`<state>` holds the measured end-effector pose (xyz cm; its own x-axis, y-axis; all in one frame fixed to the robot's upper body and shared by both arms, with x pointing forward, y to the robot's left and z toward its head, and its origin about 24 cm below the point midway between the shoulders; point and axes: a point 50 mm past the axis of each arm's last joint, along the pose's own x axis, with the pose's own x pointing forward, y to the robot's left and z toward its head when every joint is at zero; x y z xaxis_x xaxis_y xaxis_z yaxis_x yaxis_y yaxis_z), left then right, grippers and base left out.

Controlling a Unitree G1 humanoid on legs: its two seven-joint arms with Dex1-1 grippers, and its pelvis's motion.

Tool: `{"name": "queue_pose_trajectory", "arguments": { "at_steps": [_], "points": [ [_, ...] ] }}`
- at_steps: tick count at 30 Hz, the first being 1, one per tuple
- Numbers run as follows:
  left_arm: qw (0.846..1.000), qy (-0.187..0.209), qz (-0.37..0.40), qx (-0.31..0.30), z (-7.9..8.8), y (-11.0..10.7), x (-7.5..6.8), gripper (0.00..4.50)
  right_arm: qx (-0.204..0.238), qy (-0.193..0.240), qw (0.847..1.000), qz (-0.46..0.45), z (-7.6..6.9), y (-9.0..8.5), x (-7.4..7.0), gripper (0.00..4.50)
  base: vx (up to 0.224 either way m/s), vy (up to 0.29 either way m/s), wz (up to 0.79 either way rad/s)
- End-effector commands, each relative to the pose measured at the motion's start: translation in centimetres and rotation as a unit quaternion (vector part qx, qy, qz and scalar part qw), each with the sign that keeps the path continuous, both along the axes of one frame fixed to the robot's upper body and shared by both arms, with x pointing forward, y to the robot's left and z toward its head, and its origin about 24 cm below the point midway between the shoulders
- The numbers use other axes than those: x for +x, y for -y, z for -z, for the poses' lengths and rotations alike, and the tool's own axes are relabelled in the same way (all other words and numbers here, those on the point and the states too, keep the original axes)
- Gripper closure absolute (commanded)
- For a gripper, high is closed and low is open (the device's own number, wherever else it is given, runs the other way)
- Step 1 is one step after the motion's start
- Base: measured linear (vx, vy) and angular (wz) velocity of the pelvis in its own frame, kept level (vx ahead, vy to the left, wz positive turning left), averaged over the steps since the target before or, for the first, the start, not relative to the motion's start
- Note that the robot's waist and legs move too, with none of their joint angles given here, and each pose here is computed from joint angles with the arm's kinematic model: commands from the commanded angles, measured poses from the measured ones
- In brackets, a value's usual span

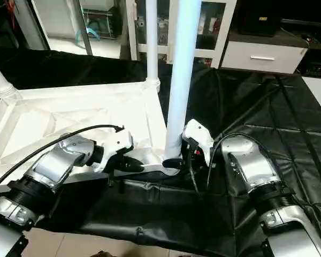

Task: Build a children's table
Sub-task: Rotate leg to tighten

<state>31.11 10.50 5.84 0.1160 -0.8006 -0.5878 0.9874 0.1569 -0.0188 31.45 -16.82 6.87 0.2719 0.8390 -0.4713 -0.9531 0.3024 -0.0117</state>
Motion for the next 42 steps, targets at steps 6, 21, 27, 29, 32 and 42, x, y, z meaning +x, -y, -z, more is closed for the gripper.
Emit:
{"name": "queue_pose_trajectory", "arguments": {
  "at_steps": [6, 21, 27, 29, 32, 42],
  "points": [
    [0.999, -0.033, -0.012, 0.0, 1.6, 0.4, -0.8, 4.5, -0.028, 0.018, 0.991, 0.129, 1.1, 0.8, 1.7, 1.96, 0.0, 0.0, 0.0],
    [0.931, 0.094, -0.352, -0.029, -0.1, 4.0, 6.1, 4.5, -0.021, 0.037, 0.846, 0.532, 4.5, -3.4, 4.7, 2.0, 0.0, 0.0, 0.0],
    [0.928, 0.108, -0.357, -0.016, 0.2, 4.9, 6.2, 4.5, 0.008, 0.056, 0.839, 0.542, 4.0, -6.6, 5.0, 2.09, 0.0, 0.0, 0.0],
    [0.93, 0.104, -0.351, -0.007, 0.6, 4.6, 6.0, 4.5, 0.05, 0.057, 0.85, 0.522, 3.4, -6.8, 5.1, 2.09, 0.0, 0.0, 0.0],
    [0.934, 0.098, -0.345, 0.0, 1.0, 4.3, 5.9, 4.5, 0.073, 0.074, 0.857, 0.506, 2.7, -6.3, 5.3, 1.56, 0.0, 0.0, 0.0],
    [0.969, 0.046, -0.242, 0.021, 2.3, 2.4, 4.5, 4.5, 0.063, 0.062, 0.939, 0.331, 0.2, -0.9, 4.6, 0.97, 0.0, 0.0, 0.0]
  ]
}}
